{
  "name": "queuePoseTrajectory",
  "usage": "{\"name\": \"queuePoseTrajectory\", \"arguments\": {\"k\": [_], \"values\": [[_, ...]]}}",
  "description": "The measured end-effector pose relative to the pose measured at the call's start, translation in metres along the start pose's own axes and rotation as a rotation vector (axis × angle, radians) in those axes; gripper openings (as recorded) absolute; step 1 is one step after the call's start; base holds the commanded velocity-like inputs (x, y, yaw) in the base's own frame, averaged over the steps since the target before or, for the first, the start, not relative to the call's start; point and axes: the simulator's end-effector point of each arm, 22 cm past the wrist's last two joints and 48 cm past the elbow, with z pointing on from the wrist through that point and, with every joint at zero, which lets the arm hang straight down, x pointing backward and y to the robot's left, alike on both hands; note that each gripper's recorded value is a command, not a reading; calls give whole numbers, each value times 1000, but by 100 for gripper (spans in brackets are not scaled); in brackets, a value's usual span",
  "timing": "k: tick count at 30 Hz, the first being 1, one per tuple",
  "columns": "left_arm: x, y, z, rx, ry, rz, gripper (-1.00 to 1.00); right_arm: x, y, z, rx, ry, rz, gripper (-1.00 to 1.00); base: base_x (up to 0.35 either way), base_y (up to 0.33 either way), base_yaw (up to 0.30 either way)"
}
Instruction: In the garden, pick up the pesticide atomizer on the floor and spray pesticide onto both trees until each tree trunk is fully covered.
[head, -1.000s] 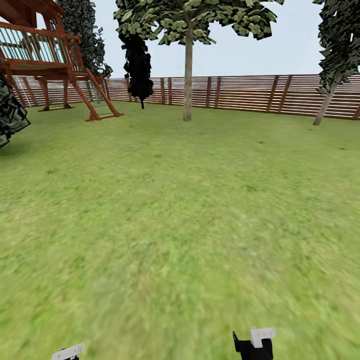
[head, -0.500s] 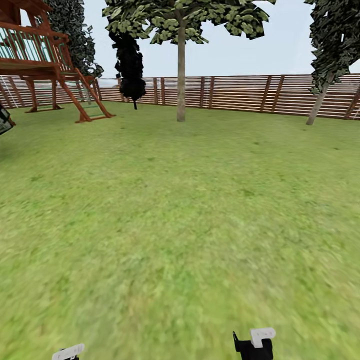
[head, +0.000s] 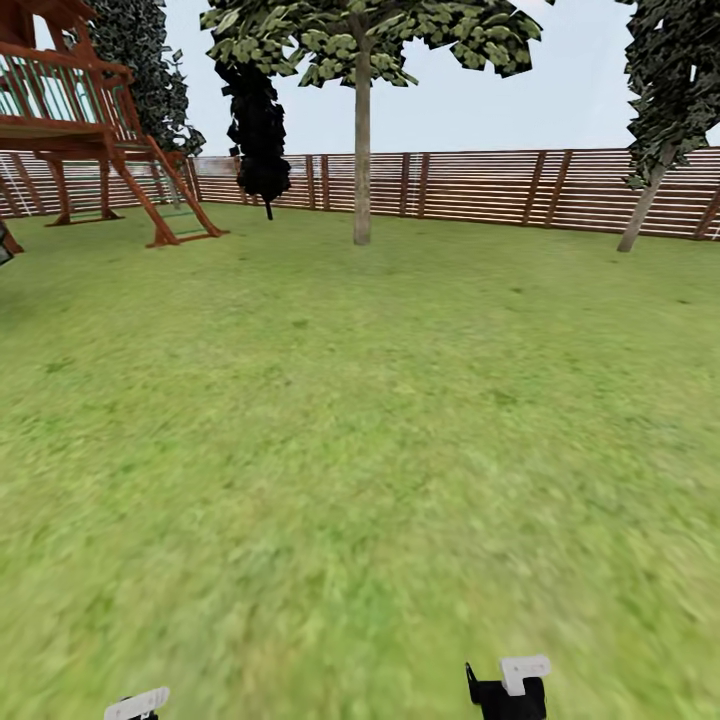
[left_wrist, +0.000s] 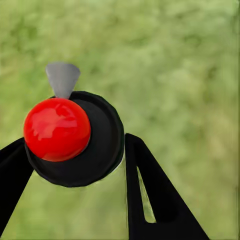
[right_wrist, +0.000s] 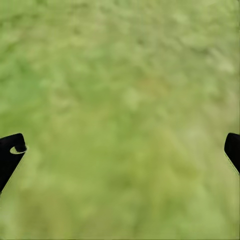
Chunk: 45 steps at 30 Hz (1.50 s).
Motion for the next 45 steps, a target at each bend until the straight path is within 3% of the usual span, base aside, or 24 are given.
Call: {"name": "queuePoseTrajectory", "arguments": {"k": [45], "values": [[0,0,0,0,0,0,-100,0,0,0,0,0,0,100,341,0,-17]]}}
